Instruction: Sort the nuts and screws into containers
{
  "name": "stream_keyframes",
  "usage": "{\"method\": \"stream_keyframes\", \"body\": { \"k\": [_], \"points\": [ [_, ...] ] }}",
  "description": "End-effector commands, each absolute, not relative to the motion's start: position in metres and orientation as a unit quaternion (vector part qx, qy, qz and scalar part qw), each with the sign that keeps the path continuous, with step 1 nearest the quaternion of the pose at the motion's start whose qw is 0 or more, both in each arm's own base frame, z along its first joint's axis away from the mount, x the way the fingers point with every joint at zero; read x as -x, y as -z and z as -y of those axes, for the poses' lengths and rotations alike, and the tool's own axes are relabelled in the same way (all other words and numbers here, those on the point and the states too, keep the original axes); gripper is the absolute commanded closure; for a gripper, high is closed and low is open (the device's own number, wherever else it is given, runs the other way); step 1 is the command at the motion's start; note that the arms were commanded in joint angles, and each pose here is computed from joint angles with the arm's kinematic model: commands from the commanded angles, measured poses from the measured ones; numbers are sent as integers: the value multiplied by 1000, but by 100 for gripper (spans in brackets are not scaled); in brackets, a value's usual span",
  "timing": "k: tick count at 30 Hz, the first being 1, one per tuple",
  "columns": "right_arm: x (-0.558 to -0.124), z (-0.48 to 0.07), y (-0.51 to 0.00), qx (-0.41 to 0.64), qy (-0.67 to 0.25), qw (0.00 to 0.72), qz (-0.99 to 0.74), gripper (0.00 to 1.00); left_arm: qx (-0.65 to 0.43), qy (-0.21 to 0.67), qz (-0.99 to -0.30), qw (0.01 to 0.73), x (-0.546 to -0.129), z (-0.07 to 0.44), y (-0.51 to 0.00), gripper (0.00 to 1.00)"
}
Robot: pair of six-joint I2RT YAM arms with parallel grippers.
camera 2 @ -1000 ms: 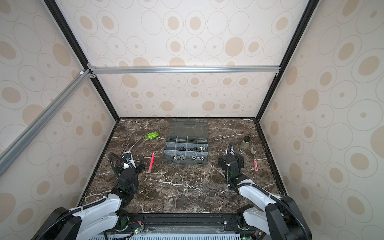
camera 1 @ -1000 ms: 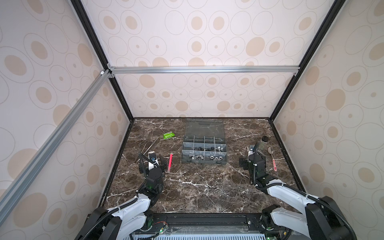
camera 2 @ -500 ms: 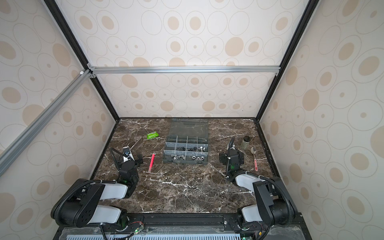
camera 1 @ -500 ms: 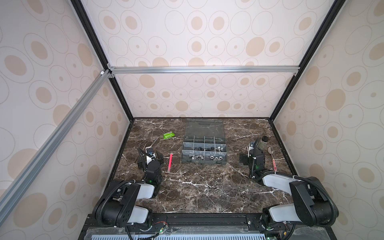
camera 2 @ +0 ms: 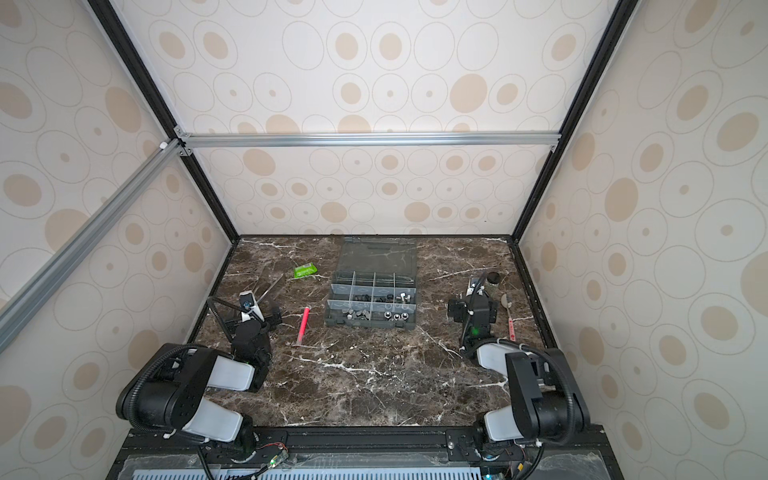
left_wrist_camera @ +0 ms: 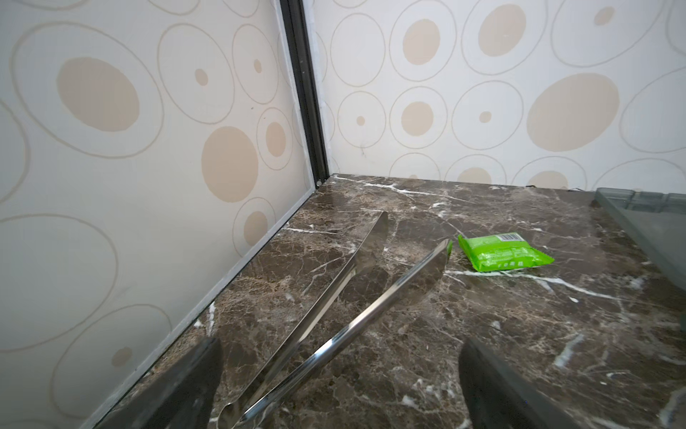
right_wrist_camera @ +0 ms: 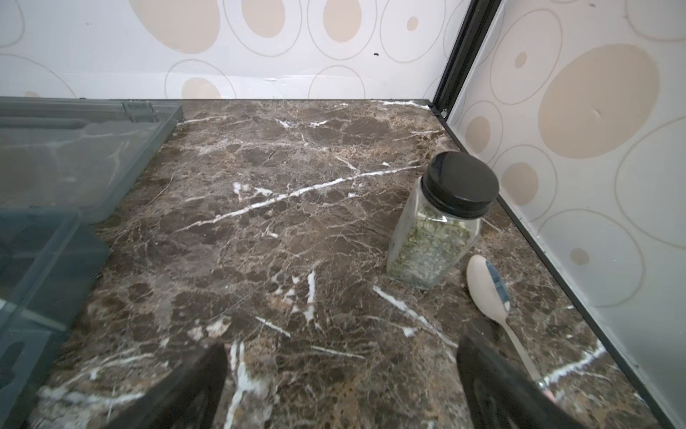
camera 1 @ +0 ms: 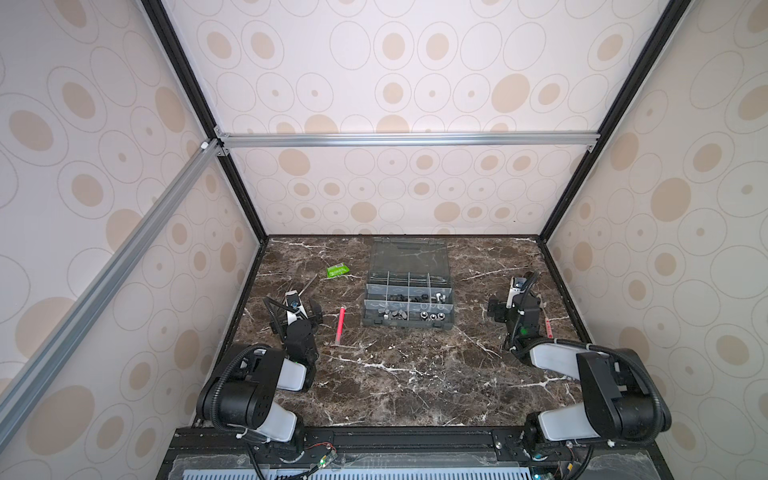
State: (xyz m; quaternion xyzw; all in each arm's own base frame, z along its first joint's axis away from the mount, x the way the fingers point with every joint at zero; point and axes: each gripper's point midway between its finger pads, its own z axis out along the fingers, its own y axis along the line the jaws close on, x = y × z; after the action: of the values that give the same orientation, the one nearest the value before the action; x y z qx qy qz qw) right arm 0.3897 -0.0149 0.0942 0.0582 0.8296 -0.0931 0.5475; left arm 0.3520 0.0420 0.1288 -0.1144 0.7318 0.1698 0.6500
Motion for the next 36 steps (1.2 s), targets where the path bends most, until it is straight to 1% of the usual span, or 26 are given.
{"method": "stream_keyframes", "body": {
  "k": [1,2,4,6,8,36],
  "points": [
    [-392,19,-90,-63,95,564,-818,0,92,-144,-721,672,-366,-35,-142,1],
    [-390,18,-88,-65,89,548,-829,0,85,-136,-726,669,-369,-33,-139,1],
    [-393,18,-91,-61,89,572,-813,0,87,-124,-722,675,-368,-37,-134,1],
    [-392,17,-88,-59,85,556,-825,0,88,-119,-734,663,-369,-37,-129,1],
    [-394,17,-89,-57,86,556,-825,0,87,-122,-725,672,-369,-37,-132,1],
    [-393,16,-88,-55,87,553,-827,0,87,-122,-724,673,-368,-37,-133,1]
  ]
}}
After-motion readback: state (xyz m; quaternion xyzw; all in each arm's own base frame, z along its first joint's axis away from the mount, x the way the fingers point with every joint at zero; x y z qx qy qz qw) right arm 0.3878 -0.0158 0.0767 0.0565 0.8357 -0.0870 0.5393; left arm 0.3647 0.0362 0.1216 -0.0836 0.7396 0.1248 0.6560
